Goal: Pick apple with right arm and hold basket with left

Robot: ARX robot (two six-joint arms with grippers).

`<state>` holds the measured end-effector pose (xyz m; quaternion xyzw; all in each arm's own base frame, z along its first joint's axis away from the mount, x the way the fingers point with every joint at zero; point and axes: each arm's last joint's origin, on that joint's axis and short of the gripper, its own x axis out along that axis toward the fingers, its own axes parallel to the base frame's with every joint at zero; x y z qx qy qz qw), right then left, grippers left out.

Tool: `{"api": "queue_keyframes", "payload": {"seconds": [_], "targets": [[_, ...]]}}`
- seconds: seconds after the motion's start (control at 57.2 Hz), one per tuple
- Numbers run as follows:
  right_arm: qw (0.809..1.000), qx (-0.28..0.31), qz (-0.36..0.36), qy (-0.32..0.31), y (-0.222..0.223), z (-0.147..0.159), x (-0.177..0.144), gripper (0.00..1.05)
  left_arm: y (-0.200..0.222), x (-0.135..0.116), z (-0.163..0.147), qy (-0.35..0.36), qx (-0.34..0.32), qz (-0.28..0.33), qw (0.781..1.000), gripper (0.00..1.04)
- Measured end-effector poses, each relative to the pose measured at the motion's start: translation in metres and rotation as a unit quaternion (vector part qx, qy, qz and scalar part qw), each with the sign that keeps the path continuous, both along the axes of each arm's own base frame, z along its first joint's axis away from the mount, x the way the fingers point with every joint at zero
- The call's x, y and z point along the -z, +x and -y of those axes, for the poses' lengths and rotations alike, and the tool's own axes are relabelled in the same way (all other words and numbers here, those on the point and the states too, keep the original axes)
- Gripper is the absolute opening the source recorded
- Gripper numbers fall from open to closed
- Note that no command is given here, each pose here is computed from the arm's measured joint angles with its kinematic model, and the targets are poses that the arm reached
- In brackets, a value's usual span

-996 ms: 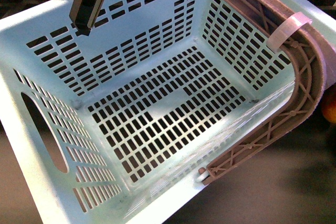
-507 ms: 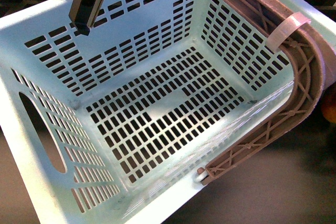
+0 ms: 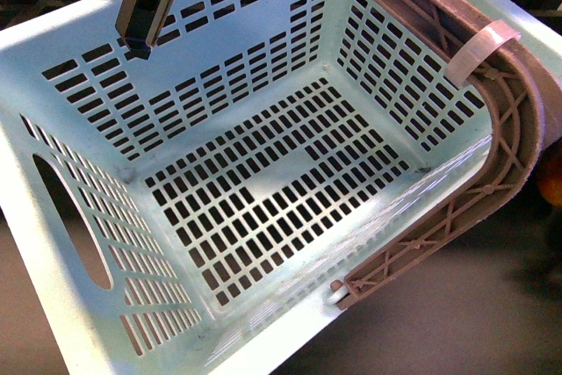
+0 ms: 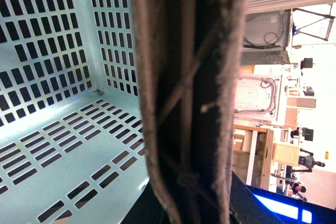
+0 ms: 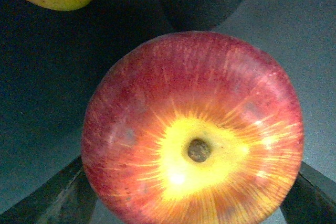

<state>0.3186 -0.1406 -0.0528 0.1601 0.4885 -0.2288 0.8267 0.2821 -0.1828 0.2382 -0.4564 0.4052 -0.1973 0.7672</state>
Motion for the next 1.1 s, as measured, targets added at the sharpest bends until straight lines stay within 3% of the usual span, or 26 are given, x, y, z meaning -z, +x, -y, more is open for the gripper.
{"api": "queue_keyframes", "payload": {"seconds": [0.262,0.437,0.559,0.804,1.101], "targets": [[1.0,-0.014,0.011,0.001,-0.004,-0.002,-0.008,0.73,0.0,0.0,0.0,0.0,0.0,0.0,1.0,0.07],[0.998,-0.049,0.037,-0.002,-0.01,-0.007,-0.034,0.73,0.0,0.0,0.0,0.0,0.0,0.0,1.0,0.07],[0.993,-0.087,0.075,-0.003,-0.012,-0.015,-0.067,0.73,0.0,0.0,0.0,0.0,0.0,0.0,1.0,0.07],[0.969,-0.16,0.189,-0.013,-0.011,-0.048,-0.161,0.73,0.0,0.0,0.0,0.0,0.0,0.0,1.0,0.07],[0.92,-0.243,0.306,-0.002,-0.013,-0.122,-0.252,0.73,0.0,0.0,0.0,0.0,0.001,0.0,1.0,0.07]]}}
